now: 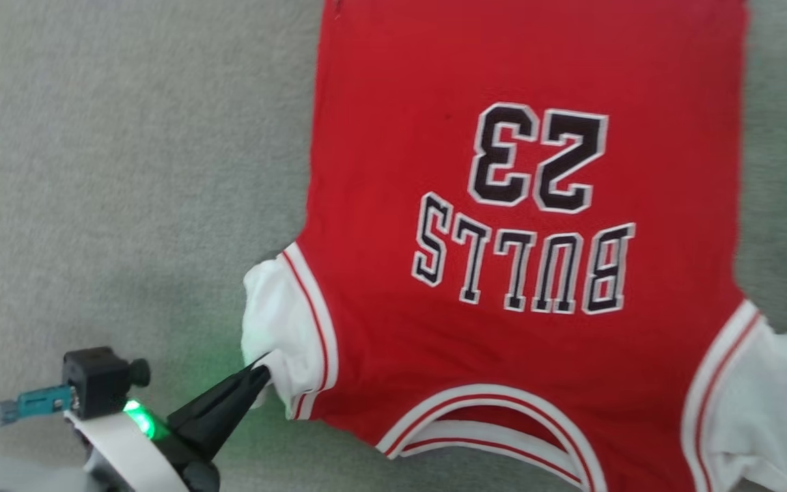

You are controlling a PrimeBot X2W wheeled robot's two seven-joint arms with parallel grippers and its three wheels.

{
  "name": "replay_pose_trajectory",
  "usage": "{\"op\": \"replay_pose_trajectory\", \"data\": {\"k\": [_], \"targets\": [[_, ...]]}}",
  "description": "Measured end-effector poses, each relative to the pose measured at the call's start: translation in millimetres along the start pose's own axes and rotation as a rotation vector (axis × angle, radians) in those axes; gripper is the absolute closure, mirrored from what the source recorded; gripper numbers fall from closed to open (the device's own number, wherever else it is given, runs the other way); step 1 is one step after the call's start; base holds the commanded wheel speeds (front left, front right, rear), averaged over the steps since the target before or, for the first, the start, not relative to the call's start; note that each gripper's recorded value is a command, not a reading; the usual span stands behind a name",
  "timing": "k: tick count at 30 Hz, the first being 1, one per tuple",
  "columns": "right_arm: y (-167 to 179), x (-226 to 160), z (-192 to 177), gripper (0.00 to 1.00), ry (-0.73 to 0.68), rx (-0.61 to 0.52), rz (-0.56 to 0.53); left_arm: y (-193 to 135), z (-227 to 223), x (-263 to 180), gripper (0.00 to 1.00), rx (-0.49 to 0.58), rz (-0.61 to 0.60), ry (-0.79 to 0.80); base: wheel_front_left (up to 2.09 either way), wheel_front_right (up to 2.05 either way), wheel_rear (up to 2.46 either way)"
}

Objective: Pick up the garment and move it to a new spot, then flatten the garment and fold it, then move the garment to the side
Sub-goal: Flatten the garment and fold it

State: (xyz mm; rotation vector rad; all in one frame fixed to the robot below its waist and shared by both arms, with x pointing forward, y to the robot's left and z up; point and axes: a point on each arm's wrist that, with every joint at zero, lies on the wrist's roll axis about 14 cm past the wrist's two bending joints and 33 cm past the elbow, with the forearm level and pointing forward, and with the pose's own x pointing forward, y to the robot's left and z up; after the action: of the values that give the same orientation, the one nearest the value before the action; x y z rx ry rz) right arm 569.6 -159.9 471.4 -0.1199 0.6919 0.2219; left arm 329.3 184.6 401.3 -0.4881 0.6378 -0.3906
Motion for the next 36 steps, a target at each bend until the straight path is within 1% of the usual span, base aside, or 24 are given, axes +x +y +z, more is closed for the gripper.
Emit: {"op": "replay_pose_trajectory", "data": {"k": [7, 10, 14, 17, 18, 19, 23, 28, 32, 36], "targets": [[12.2, 73.6, 7.5, 0.0, 0.136, 0.045, 0.0, 6.0, -0.1, 4.6, 1.0, -0.013, 0.023, 0.011, 0.0, 0.0, 0.0], [18.9, 98.0, 0.6, 0.0, 0.198, 0.067, 0.001, 10.9, -1.5, 4.5, 1.0, -0.023, 0.044, 0.019, 0.0, 0.0, 0.0], [26.0, 121.4, -19.8, 0.0, 0.296, 0.084, 0.001, 17.5, -4.9, 3.1, 1.0, -0.037, 0.074, 0.03, 0.0, 0.0, 0.0], [32.8, 129.1, -22.9, 0.0, 0.322, 0.103, 0.017, 20.1, -5.2, 4.7, 1.0, -0.041, 0.081, 0.033, 0.0, 0.0, 0.0], [33.9, 130.2, -22.8, 0.38, 0.323, 0.102, 0.019, 20.4, -4.8, 5.9, 1.0, -0.041, 0.081, 0.033, 0.0, 0.0, 0.0], [34.4, 130.7, -23.9, 1.0, 0.326, 0.102, 0.02, 19.5, -3.4, 7.9, 1.0, -0.042, 0.076, 0.028, 0.0, 0.0, 0.0], [40.8, 129.3, -23.2, 1.0, 0.32, 0.111, 0.046, 17.9, 2.5, 12.9, 1.0, -0.056, 0.067, 0.004, 0.0, 0.0, 0.0], [39.3, 116.1, -16.6, 1.0, 0.28, 0.126, 0.059, 19.4, 11.9, 11.5, 1.0, -0.043, 0.07, -0.03, 0.0, 0.0, 0.0], [40.0, 92.7, -19.2, 1.0, 0.276, 0.096, 0.08, 20.1, 16.4, 3.2, 1.0, -0.042, 0.082, -0.062, 0.0, 0.0, 0.0], [42.0, 54.9, -23.5, 1.0, 0.281, 0.053, 0.13, 17.2, 22.6, -7.3, 1.0, -0.051, 0.087, -0.106, 0.0, 0.0, 0.0]]}}
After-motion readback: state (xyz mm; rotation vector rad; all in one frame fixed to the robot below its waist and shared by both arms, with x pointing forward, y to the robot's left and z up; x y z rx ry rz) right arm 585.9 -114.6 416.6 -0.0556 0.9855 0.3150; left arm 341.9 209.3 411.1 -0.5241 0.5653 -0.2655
